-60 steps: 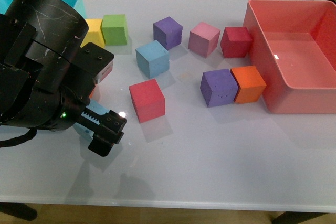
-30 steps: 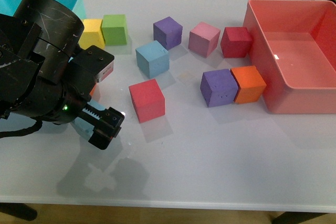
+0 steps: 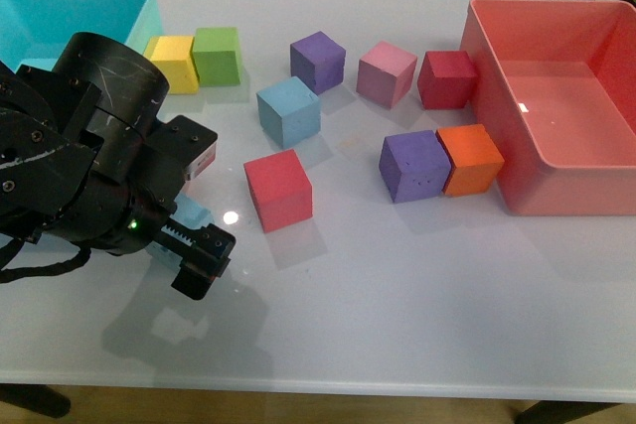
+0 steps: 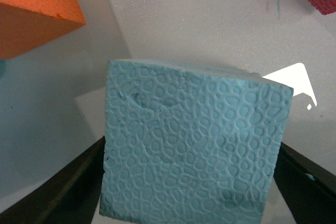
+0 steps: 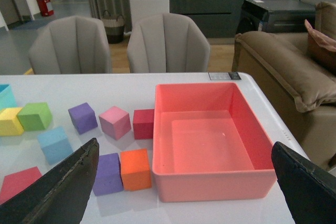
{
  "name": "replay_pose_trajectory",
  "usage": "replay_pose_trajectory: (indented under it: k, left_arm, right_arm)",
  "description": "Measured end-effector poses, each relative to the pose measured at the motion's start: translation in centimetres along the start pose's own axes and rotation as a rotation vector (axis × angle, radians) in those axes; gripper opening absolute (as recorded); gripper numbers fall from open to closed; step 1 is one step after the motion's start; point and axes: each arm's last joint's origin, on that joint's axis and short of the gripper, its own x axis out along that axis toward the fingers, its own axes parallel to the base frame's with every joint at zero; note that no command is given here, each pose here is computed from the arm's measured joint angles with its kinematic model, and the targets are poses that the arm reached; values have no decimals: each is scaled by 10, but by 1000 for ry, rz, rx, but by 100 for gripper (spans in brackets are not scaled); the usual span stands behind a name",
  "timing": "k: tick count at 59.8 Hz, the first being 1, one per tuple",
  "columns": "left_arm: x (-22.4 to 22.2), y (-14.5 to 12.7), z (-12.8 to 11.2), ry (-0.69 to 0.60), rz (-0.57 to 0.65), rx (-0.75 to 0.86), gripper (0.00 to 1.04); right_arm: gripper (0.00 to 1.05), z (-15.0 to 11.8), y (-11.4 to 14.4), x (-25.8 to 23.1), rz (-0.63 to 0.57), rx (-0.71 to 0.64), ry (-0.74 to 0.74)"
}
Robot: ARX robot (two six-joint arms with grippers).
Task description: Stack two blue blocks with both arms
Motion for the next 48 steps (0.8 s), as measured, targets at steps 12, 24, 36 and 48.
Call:
replay_pose_trajectory:
  k: [12, 24, 36, 48]
  left_arm:
    - [-5, -5, 0, -7, -8, -12, 58]
    - [-41, -5, 13, -52, -7, 12, 45]
    - [-73, 0, 37, -100, 10, 47, 42]
    - [-92, 1, 87, -185, 14, 78, 41]
  right_arm:
    - [96, 0, 0, 0, 0, 0, 0]
    - [96, 0, 0, 0, 0, 0, 0]
    - [96, 0, 0, 0, 0, 0, 0]
    - [96, 0, 0, 0, 0, 0, 0]
